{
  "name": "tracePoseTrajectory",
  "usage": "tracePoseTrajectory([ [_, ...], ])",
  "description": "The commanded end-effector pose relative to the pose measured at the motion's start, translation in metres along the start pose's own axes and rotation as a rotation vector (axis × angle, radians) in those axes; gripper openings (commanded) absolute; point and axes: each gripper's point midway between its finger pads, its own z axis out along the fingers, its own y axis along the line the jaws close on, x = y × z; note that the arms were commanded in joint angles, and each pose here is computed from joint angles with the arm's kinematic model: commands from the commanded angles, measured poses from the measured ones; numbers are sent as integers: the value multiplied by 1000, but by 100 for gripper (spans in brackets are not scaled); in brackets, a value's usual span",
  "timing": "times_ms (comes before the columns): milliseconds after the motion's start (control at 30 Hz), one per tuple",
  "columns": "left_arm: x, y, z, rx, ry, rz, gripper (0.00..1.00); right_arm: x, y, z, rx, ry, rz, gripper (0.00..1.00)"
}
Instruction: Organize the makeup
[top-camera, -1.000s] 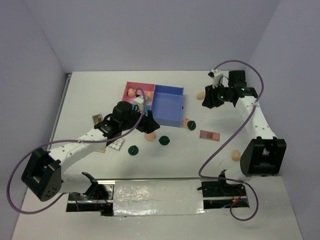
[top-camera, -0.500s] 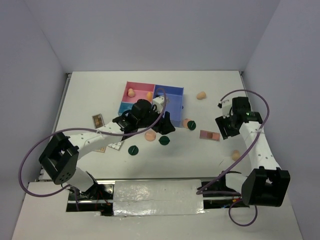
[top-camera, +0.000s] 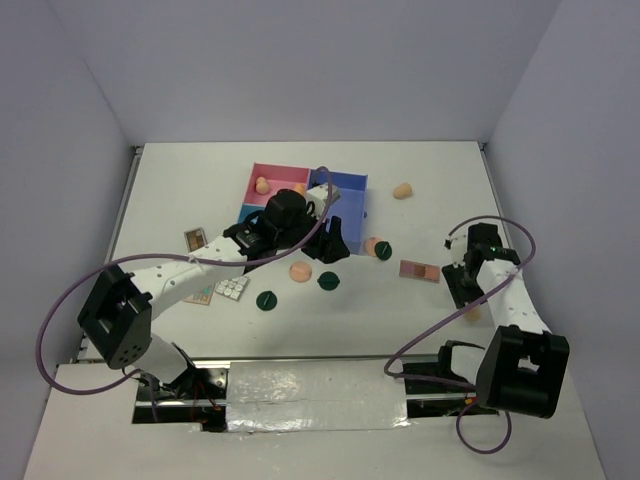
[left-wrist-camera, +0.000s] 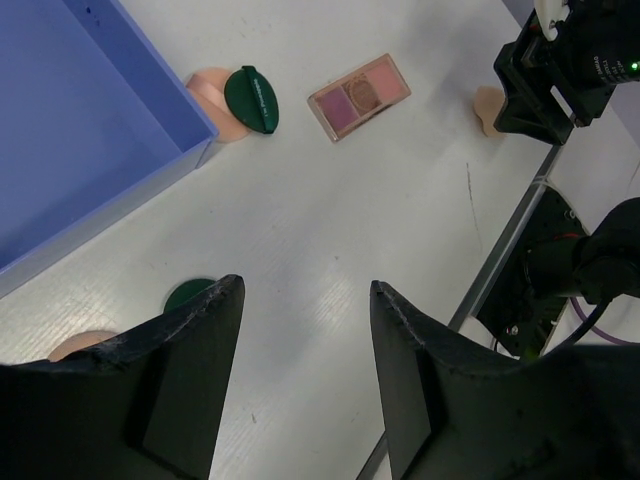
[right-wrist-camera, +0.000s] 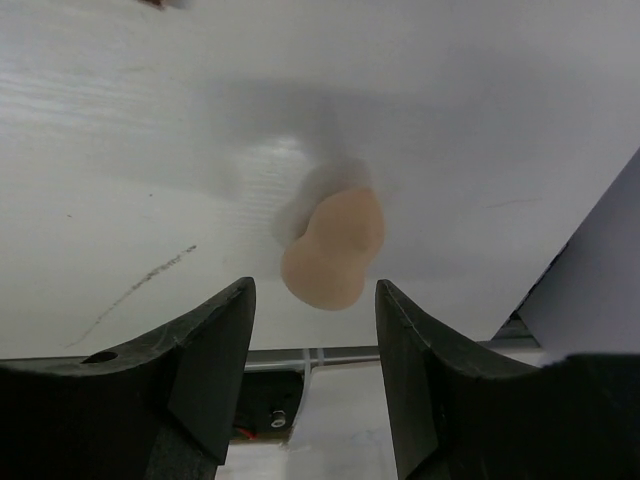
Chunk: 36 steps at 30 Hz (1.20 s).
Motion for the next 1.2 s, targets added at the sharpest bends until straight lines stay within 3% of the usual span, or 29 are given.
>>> tracePoseTrajectory([
  [0, -8, 0, 0, -11, -3, 0, 65, 4, -7, 11, 19, -11, 1, 59],
  [267, -5, 2, -2, -23, -19, -19, 65, 7, -19, 21, 17, 2, 0, 58],
  [433, -3, 4, -5, -33, -23, -12, 65, 10, -14, 30, -32, 34, 9, 52],
  [533, -2, 6, -12, -47, -29, -8, 65, 14, -9, 32, -62, 55, 2, 43],
  [567, -1, 6, -13, -48, -30, -4, 65, 13, -8, 31, -75, 49, 4, 35],
  [633, 2, 9, -17, -65, -29, -2, 65, 8, -7, 27, -88, 30, 1, 28],
  [700, 5, 13, -21, -87, -34, -3, 65, 2, -7, 20, -96, 4, -5, 26],
  [800, 1, 15, -33, -106, -76, -11, 65, -18, -3, 4, -154, -79, -24, 20],
  [1000, -27, 31, -77, -164, -246, -60, 62, -96, 13, -57, -348, -376, -127, 5],
  [1167, -27, 52, -105, -226, -310, -106, 61, -163, 53, -94, -487, -573, -255, 1],
])
